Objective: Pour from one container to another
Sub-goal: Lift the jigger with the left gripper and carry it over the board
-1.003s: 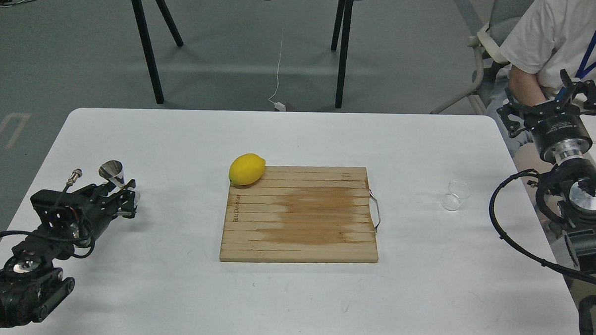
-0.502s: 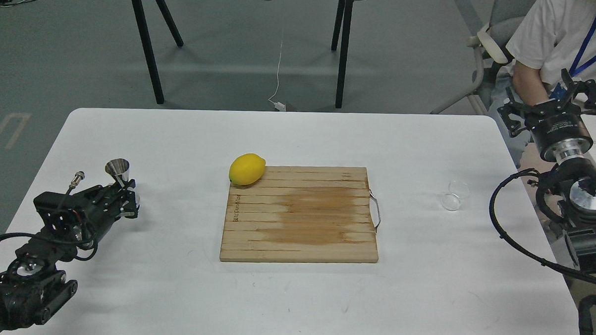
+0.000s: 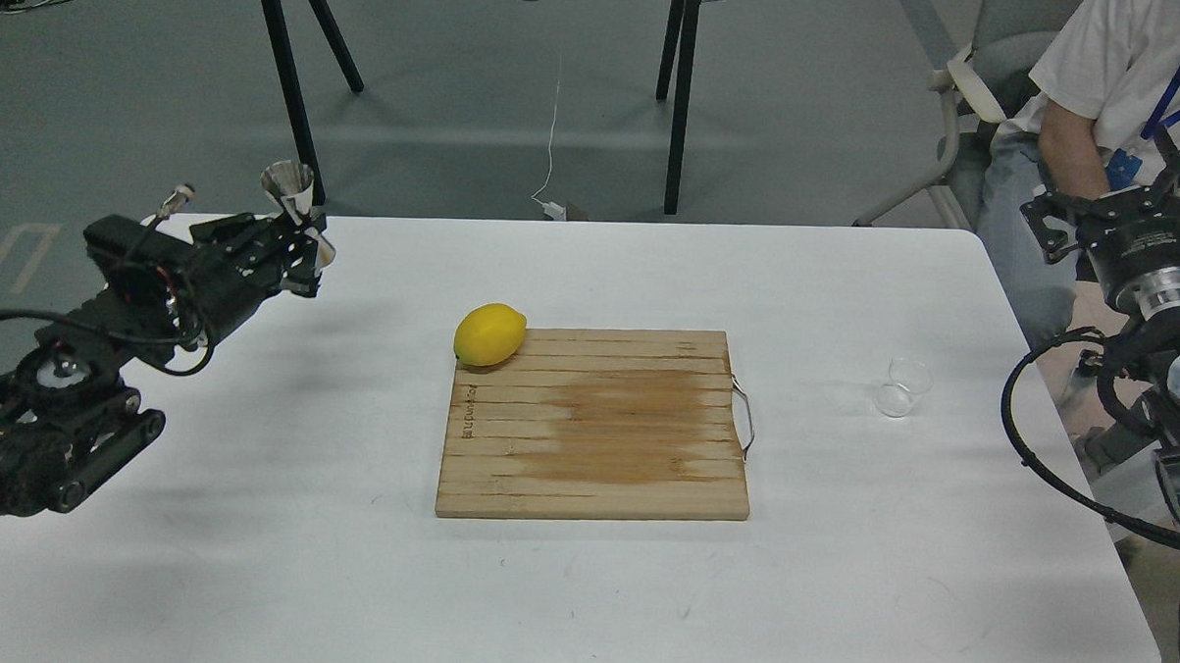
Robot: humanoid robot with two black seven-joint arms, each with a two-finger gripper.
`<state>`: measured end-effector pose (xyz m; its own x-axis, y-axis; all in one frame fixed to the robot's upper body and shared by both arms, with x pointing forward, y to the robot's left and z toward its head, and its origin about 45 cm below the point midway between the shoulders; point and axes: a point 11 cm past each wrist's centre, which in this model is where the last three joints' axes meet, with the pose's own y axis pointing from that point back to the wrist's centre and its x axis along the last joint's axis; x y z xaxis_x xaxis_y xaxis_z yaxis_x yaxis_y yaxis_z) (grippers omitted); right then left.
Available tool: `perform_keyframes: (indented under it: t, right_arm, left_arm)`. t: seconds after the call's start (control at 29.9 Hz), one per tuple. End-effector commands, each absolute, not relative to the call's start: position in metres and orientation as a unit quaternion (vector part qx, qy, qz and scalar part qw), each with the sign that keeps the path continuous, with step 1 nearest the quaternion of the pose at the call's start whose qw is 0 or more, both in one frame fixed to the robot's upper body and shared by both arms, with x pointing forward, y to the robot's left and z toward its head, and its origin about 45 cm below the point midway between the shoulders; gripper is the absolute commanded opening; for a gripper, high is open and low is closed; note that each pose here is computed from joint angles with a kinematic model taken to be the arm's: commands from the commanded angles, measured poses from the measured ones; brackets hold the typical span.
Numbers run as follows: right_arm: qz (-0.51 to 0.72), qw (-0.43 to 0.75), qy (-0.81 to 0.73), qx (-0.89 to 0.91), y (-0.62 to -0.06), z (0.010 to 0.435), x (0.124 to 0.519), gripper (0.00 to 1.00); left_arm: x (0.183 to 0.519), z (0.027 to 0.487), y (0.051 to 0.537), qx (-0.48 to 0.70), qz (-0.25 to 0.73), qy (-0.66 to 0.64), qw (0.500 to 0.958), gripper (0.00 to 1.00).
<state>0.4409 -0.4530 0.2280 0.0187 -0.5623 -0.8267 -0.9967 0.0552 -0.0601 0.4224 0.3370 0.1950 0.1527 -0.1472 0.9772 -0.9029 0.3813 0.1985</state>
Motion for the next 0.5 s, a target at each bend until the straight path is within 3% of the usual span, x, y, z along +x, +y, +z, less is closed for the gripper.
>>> perform_keyframes:
  t: [0.0,0.17,0.3,0.47]
  right_arm:
    - [0.289,0.357,0.637,-0.619,-0.466,0.238,0.438,1.0]
    - [0.278,0.362,0.644,-0.614,-0.481,0.248,0.435,1.0]
    - [0.274,0.36,0.651,-0.609,-0.491,0.248,0.429,1.0]
    - [0.273,0.356,0.657,-0.606,-0.497,0.245,0.425,1.0]
  left_arm:
    - [0.437,0.239,0.285,0.405,0.289,-0.608,0.618,0.05]
    - [0.435,0.249,0.206,0.362,0.196,-0.656,0.633,0.05]
    - [0.418,0.229,0.144,0.332,0.107,-0.686,0.638,0.05]
    - [0.404,0.201,0.103,0.324,0.043,-0.707,0.628,0.04]
